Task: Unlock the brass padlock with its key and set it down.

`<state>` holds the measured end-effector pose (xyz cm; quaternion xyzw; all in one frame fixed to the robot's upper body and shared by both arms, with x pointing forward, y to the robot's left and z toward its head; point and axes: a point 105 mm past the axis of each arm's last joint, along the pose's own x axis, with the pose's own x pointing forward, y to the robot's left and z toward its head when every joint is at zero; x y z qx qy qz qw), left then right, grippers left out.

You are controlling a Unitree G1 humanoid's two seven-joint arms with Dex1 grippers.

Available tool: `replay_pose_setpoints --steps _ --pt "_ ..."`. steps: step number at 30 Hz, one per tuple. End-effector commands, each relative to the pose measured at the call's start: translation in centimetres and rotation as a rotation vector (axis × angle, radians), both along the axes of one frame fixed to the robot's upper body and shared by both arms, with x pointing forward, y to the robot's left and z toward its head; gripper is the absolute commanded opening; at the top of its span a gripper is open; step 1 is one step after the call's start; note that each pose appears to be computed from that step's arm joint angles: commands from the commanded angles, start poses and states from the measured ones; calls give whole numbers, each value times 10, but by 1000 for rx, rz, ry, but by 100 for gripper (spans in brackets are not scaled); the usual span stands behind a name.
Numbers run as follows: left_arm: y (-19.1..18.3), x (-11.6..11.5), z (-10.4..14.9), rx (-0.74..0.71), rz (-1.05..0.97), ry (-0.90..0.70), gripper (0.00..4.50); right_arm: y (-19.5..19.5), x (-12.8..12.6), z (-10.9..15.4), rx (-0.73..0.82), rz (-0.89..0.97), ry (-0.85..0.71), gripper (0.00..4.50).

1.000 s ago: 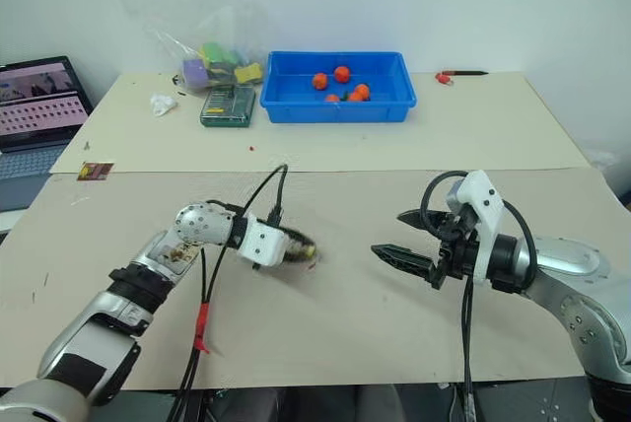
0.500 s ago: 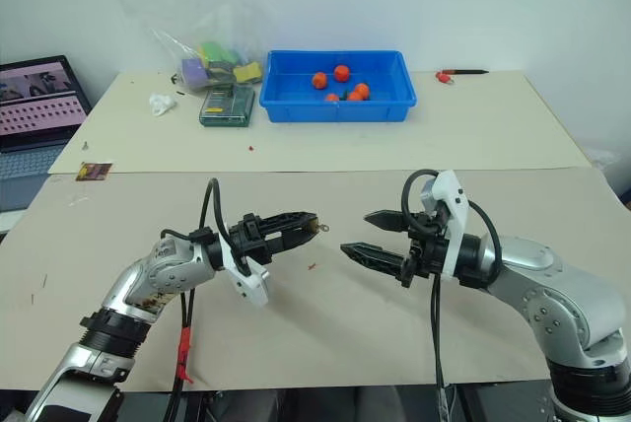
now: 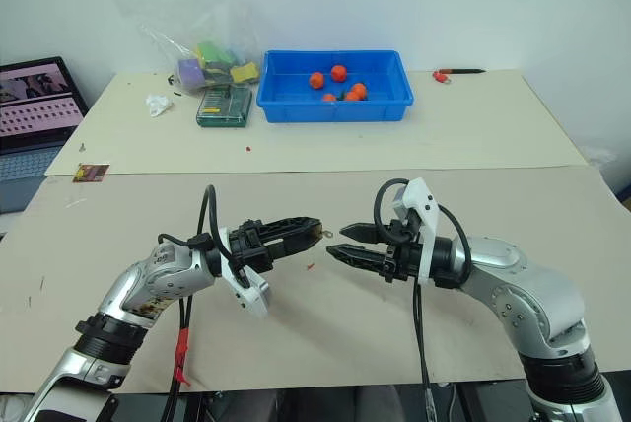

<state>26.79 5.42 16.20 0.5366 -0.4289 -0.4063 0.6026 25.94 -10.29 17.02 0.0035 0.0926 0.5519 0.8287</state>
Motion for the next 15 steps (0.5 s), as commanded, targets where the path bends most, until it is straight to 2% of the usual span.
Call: replay_pose_setpoints --steps 1,9,12,15 --pt "-4 -4 10 -32 -19 -29 82 -1 1 17 29 6 -72 238" --pt "-9 -2 12 -34 -23 -21 82 3 2 18 44 9 -69 238" --pt "-10 -1 13 -34 -22 -20 82 3 1 17 50 12 -59 172" --pt "-11 0 15 -36 -21 -21 82 4 0 14 48 18 -45 60"
